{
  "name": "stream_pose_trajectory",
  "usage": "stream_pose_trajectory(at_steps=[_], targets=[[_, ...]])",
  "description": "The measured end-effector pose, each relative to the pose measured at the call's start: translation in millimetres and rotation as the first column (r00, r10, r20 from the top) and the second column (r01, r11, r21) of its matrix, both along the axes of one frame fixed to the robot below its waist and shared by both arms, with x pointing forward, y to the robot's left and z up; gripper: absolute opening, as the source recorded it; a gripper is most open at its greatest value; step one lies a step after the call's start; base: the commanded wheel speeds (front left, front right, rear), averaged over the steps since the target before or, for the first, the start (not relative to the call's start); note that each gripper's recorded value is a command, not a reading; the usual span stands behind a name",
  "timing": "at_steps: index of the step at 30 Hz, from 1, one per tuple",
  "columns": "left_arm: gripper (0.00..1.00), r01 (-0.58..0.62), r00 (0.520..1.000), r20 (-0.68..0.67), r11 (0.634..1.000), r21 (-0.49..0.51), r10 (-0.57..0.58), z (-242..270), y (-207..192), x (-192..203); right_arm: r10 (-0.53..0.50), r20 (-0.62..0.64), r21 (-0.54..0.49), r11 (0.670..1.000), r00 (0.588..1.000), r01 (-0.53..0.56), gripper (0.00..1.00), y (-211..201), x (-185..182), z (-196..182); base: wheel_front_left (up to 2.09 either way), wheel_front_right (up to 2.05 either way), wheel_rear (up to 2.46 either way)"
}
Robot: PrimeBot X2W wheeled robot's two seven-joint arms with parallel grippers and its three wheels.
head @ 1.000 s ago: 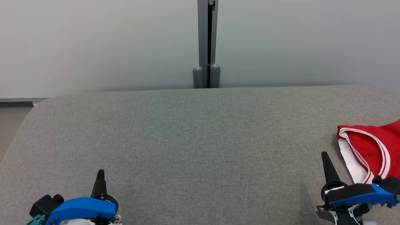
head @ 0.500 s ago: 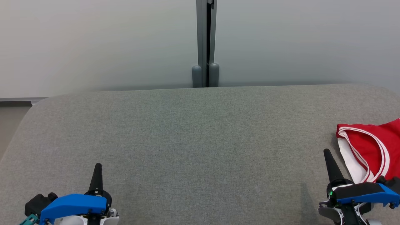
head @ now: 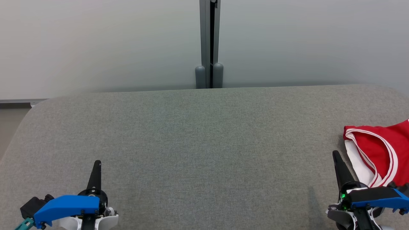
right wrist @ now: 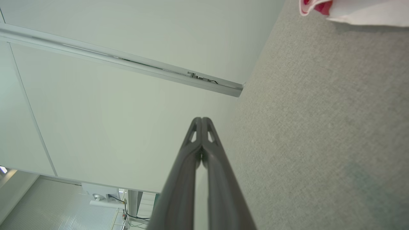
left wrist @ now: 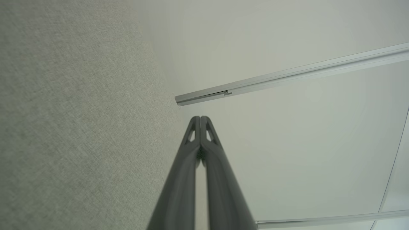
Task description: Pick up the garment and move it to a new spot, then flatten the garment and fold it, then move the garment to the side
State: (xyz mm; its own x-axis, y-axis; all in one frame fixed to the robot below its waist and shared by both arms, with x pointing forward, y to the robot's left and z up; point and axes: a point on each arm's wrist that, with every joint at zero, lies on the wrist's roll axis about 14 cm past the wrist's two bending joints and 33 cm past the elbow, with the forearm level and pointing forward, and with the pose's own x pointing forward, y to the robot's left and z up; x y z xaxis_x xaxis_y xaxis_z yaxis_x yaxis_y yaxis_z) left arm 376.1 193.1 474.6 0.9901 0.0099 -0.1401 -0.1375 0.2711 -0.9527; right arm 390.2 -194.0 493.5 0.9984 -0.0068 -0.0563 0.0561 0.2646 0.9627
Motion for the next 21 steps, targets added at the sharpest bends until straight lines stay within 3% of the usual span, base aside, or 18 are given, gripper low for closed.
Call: stream_pose_trajectory(at_steps=[21], targets=[[0.00,-0.001,0.998,0.068,0.986,-0.166,0.012,15.5,3.3,6.2,-0.002,0.032,0.161,0.987,0.999,-0.004,0.00,-2.3,0.4,8.5,0.00,0.00,0.00]])
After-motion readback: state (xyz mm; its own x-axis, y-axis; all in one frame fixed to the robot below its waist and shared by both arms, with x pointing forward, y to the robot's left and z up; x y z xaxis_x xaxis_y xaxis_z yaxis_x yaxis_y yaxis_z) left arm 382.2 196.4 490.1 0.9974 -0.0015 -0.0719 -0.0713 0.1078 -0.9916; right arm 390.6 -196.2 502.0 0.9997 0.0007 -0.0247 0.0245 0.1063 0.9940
